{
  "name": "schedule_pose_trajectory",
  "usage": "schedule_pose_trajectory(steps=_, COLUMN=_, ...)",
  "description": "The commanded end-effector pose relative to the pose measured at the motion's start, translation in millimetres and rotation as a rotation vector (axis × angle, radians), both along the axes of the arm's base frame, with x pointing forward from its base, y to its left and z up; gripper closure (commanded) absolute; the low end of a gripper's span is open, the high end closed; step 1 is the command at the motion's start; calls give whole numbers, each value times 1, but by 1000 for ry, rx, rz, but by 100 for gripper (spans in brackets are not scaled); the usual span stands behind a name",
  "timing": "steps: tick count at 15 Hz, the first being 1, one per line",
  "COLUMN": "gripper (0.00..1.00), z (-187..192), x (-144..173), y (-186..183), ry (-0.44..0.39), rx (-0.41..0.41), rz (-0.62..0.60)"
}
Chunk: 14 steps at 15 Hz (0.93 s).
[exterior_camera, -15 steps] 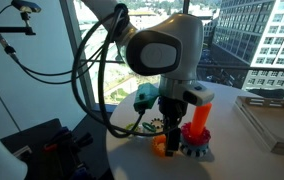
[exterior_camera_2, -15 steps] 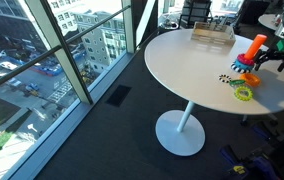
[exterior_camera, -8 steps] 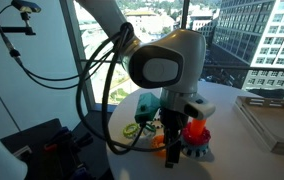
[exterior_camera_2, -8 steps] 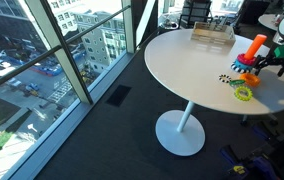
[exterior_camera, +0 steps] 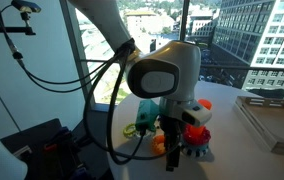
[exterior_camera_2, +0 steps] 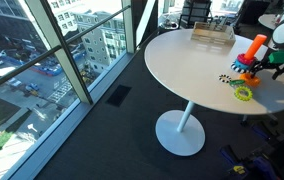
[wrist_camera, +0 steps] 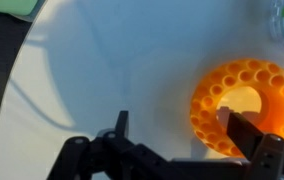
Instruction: Put the orange ring on the ring holder
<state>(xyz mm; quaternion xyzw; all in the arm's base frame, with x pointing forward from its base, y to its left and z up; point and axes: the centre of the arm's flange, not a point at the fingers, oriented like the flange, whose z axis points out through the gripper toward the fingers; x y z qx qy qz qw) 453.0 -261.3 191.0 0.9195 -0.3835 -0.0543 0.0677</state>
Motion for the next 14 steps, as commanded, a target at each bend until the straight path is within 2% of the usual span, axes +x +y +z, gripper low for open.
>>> schedule_pose_trajectory(steps=1, gripper=1, z=-7, x=-1, y=5, ry=-16, rx=6, rz=0)
schedule_pose_trajectory(steps=2, gripper=26, z=-8, x=-1, y=6, ry=-16, rx=6, rz=0)
schedule_pose_trajectory(steps=3, gripper=26, z=-9, x=0, y=7, ry=-18, rx=5, rz=0)
schedule_pose_trajectory(steps=4, gripper=32, z=-9, x=0, y=7, ry=-20, rx=5, rz=0)
schedule_pose_trajectory(steps=7, gripper=58, z=-6, x=3, y=7, ry=-33, rx=9, rz=-13)
schedule_pose_trajectory(steps=12, gripper=95, z=18, x=4, y=8, ry=-68, rx=37, rz=-40)
schedule_pose_trajectory(steps=14, gripper=94, z=33, x=5, y=6, ry=-86, rx=47, rz=-48)
